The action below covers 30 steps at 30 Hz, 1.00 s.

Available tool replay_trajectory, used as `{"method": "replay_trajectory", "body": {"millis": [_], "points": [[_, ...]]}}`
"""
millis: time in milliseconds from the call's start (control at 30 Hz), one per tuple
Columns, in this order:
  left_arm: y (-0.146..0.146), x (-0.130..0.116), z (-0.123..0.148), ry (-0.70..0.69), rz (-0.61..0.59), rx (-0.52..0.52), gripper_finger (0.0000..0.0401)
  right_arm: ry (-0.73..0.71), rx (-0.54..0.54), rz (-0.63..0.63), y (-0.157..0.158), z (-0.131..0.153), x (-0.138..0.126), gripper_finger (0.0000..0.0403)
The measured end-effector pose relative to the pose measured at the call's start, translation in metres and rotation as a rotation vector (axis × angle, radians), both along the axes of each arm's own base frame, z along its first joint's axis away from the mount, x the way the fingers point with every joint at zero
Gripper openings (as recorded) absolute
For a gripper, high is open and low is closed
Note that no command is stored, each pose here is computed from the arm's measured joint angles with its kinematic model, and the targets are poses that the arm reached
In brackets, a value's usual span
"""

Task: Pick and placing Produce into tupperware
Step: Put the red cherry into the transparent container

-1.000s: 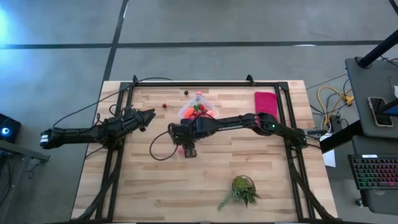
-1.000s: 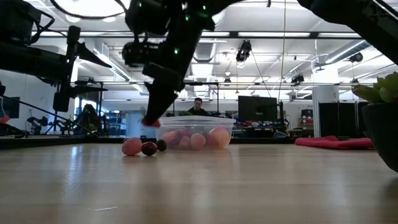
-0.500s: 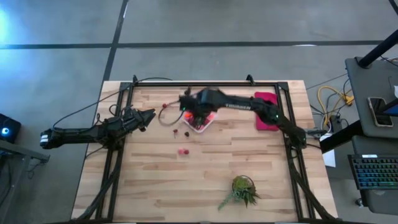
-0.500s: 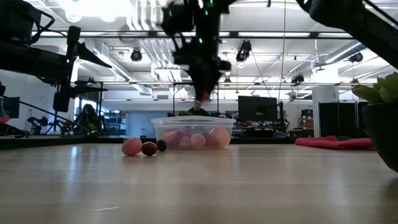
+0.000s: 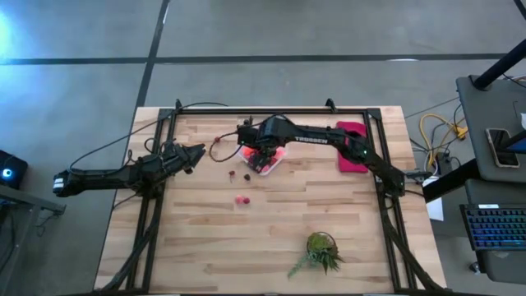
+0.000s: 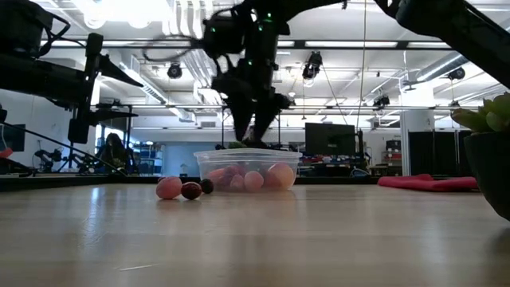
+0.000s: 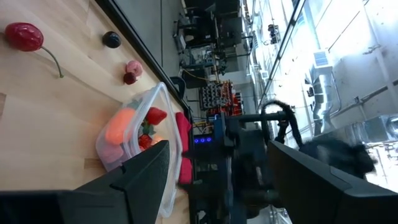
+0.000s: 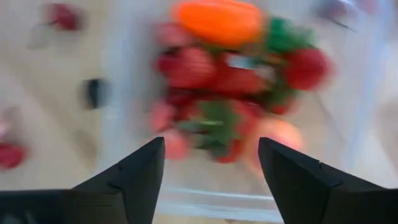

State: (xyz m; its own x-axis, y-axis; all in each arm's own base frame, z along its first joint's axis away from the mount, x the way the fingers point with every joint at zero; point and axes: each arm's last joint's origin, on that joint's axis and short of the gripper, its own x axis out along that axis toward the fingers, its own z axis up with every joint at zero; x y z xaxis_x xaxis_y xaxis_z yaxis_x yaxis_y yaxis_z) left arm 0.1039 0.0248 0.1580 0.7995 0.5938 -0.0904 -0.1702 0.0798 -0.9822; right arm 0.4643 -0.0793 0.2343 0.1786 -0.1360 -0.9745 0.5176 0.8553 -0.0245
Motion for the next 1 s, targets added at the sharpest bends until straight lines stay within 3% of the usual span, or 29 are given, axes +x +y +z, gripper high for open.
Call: {"method": "replay_trajectory", "body": {"millis": [133, 200, 333, 400, 533, 700, 800, 1000], "points": [[0.000, 0.000, 0.000, 0.001, 0.000, 0.000, 0.0255, -0.012, -0.020, 0.139, 0.032, 0.000, 0.006, 0.0257], [0.000, 0.000, 0.000, 0.000, 0.000, 0.000, 0.0255, -0.025, 0.016, 0.111, 0.044, 0.000, 0.008, 0.0255], [0.000, 0.000, 0.000, -0.002, 0.000, 0.000, 0.0255, -0.077, 0.076, -0.059, 0.059, -0.004, 0.013, 0.0239], [0.000, 0.000, 0.000, 0.000, 0.000, 0.000, 0.0255, -0.128, 0.112, -0.065, 0.070, -0.004, 0.019, 0.0231], [0.000, 0.000, 0.000, 0.001, 0.000, 0.000, 0.0255, -0.194, 0.132, 0.089, 0.099, -0.004, 0.025, 0.0225], [0.000, 0.000, 0.000, -0.001, 0.000, 0.000, 0.0255, -0.144, -0.021, 0.307, 0.129, -0.013, 0.021, 0.0229], [0.000, 0.000, 0.000, 0.001, 0.000, 0.000, 0.0255, -0.115, -0.053, 0.343, 0.139, -0.026, 0.019, 0.0233], [0.000, 0.000, 0.000, 0.000, 0.000, 0.000, 0.0255, -0.172, -0.010, 0.329, 0.144, -0.051, 0.022, 0.0246]]}}
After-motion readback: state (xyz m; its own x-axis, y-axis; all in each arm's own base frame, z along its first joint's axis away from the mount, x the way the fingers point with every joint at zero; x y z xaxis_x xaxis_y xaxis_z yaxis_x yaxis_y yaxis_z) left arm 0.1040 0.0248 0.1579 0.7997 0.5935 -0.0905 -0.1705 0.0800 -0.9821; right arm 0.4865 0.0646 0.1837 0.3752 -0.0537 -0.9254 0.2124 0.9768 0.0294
